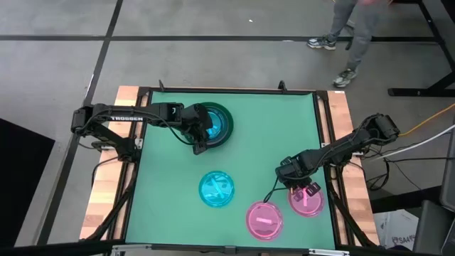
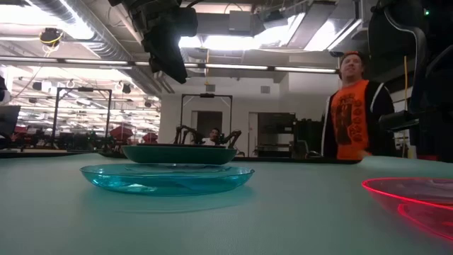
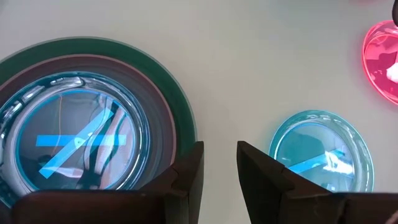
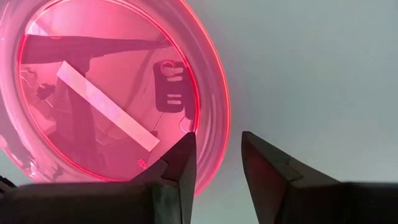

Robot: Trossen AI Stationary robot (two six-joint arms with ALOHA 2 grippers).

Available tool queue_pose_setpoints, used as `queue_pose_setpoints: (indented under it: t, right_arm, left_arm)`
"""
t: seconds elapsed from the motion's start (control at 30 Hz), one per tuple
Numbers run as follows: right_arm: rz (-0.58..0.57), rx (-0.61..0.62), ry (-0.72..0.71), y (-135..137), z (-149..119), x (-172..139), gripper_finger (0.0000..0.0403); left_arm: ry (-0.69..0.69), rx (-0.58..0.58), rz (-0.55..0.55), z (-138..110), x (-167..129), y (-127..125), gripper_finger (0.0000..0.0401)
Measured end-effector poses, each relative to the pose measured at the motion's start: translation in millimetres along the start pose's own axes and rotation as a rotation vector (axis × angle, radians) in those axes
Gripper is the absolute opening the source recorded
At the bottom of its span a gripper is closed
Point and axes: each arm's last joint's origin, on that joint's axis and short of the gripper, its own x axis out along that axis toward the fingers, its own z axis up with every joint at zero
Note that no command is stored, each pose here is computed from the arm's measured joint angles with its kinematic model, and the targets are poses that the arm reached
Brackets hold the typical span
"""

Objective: Stack plastic plates
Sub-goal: Stack the right light pink plate on top of the blue plate

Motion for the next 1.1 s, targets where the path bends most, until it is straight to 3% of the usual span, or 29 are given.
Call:
queue_pose_setpoints:
  t: [0.67, 1.1]
  right_arm:
    - [0.019, 0.039, -0.04, -0.8, -2.5, 9.6, 0.0114]
    - [-0.012, 0.038, -0.034, -1.8, -2.6, 9.7, 0.0007]
  left_arm:
    - [0.0, 0.0, 0.0, 0.0, 0.0, 0.1, 0.0089]
    - [0.0, 0.0, 0.0, 0.0, 0.0, 0.0, 0.0089]
